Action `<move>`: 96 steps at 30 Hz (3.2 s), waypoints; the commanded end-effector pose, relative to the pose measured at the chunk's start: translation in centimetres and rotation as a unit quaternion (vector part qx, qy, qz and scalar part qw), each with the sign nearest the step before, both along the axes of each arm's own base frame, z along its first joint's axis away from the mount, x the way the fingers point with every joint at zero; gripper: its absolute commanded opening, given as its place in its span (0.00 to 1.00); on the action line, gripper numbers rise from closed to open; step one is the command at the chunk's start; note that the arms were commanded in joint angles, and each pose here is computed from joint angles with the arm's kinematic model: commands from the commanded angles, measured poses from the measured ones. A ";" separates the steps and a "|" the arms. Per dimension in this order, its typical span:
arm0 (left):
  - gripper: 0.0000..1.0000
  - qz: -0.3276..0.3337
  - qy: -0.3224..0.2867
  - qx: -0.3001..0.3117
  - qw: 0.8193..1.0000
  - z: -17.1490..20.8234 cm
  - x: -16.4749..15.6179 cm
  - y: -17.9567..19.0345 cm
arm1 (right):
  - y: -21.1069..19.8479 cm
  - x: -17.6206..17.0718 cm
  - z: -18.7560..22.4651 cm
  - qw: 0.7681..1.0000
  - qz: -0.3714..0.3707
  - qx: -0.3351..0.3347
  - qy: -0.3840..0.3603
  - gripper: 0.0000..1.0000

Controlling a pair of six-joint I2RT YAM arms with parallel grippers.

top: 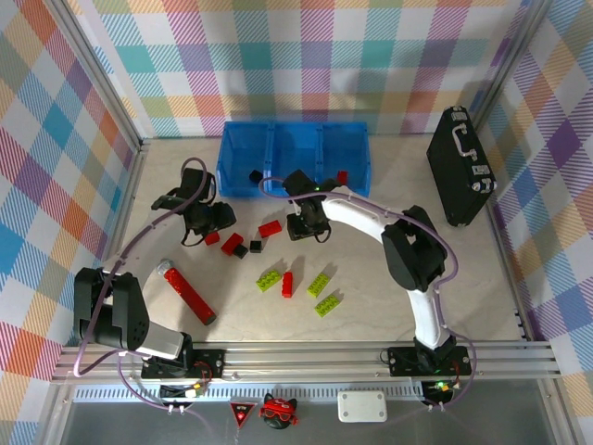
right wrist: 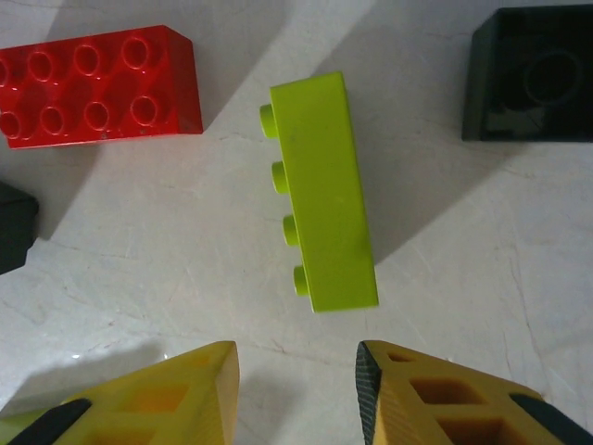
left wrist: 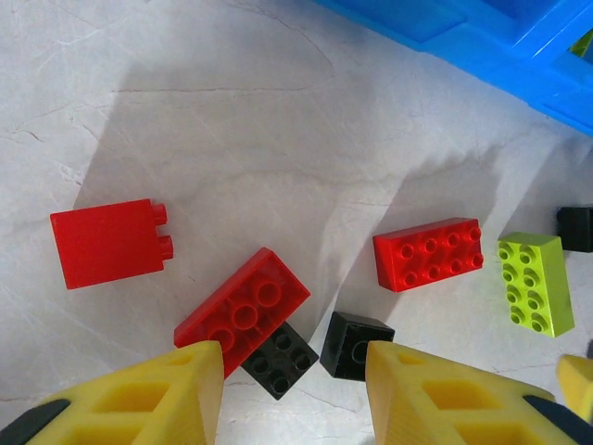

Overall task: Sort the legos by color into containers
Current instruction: Pick up the lego from the center of the table, then place the lego in the container.

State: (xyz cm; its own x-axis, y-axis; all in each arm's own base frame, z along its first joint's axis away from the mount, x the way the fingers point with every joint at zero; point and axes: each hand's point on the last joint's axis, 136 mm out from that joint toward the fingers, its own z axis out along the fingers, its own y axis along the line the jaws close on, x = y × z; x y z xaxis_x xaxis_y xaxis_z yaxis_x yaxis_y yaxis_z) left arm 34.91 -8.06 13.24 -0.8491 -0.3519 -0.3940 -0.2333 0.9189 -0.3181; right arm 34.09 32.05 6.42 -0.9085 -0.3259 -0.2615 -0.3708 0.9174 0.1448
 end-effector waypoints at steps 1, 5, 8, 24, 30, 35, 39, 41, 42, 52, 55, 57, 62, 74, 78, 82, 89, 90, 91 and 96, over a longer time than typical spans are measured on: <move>0.45 0.013 0.002 0.003 1.000 0.5 -0.7 0.8 | 0.3 1.0 -0.2 1.000 0.014 -0.017 -0.020 0.40; 0.44 0.013 0.003 0.003 1.000 0.4 -0.6 0.8 | 0.2 1.3 -1.1 0.999 0.015 -0.032 -0.019 0.40; 0.44 0.014 0.004 0.004 1.000 0.3 -0.5 0.9 | 0.1 1.4 -1.3 0.999 0.016 -0.036 -0.020 0.40; 0.44 0.007 0.007 0.002 1.000 0.5 0.2 0.5 | 0.6 1.5 -2.2 0.999 0.021 -0.034 -0.010 0.40; 0.44 0.007 0.009 0.003 1.000 0.3 0.2 0.6 | 0.7 1.7 -2.9 0.999 0.022 -0.039 -0.008 0.38; 0.44 0.009 0.011 0.004 1.000 0.0 0.1 0.6 | 0.7 2.0 -1.9 0.999 0.020 -0.037 -0.018 0.33; 0.44 0.008 0.008 0.003 1.000 0.1 0.3 0.6 | 0.9 2.1 -0.3 0.999 0.021 -0.027 -0.029 0.28; 0.44 0.008 0.007 0.002 1.000 0.2 0.4 0.5 | 1.0 2.3 0.7 0.999 0.021 -0.022 -0.035 0.25; 0.44 0.007 0.006 0.002 1.000 0.3 0.5 0.5 | 1.1 2.4 1.2 0.999 0.019 -0.019 -0.038 0.24; 0.44 0.002 -0.007 -0.002 1.000 0.9 0.7 0.3 | 1.7 4.4 7.7 0.995 0.019 0.008 -0.098 0.24; 0.44 -0.001 -0.016 -0.008 1.000 1.1 0.6 0.2 | 1.6 6.1 8.4 0.994 0.012 0.009 -0.108 0.24; 0.44 -0.001 -0.019 -0.009 1.000 1.3 0.5 0.2 | 1.5 7.2 8.4 0.994 0.006 0.010 -0.107 0.24; 0.44 -0.003 -0.017 -0.006 1.000 1.4 0.0 0.3 | 1.4 10.2 7.8 0.994 -0.011 0.017 -0.110 0.25; 0.45 -0.005 -0.014 -0.010 1.000 1.4 -1.0 0.3 | 1.5 15.8 4.6 0.991 -0.021 0.013 -0.132 0.26; 0.45 -0.004 -0.009 -0.008 1.000 1.2 -1.3 0.4 | 1.2 16.9 3.6 0.991 -0.026 0.012 -0.134 0.26; 0.45 -0.005 -0.010 -0.006 1.000 1.3 -1.4 0.5 | 1.2 17.3 2.9 0.990 -0.025 0.012 -0.135 0.28; 0.45 -0.006 -0.005 -0.008 1.000 1.1 -1.6 0.4 | 1.0 17.4 4.6 0.989 -0.021 0.010 -0.149 0.38; 0.46 -0.006 -0.005 -0.008 1.000 1.1 -1.6 0.4 | 1.0 17.4 5.3 0.988 -0.021 0.012 -0.154 0.39; 0.46 -0.006 -0.003 -0.008 1.000 1.1 -1.7 0.4 | 0.9 17.4 6.0 0.987 -0.021 0.014 -0.158 0.39; 0.46 -0.007 -0.003 -0.013 1.000 1.1 -1.7 0.2 | 0.6 16.7 10.3 0.983 -0.025 0.032 -0.179 0.39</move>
State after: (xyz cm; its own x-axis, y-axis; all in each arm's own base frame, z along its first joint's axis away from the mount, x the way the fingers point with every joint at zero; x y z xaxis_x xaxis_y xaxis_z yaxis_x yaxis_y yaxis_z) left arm 33.81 -7.91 13.99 -0.8489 -0.3479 -0.3980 -0.2227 0.9182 -0.3277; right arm 51.01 33.19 10.75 -0.8125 -0.2767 -0.5132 -0.3571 0.9319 0.0629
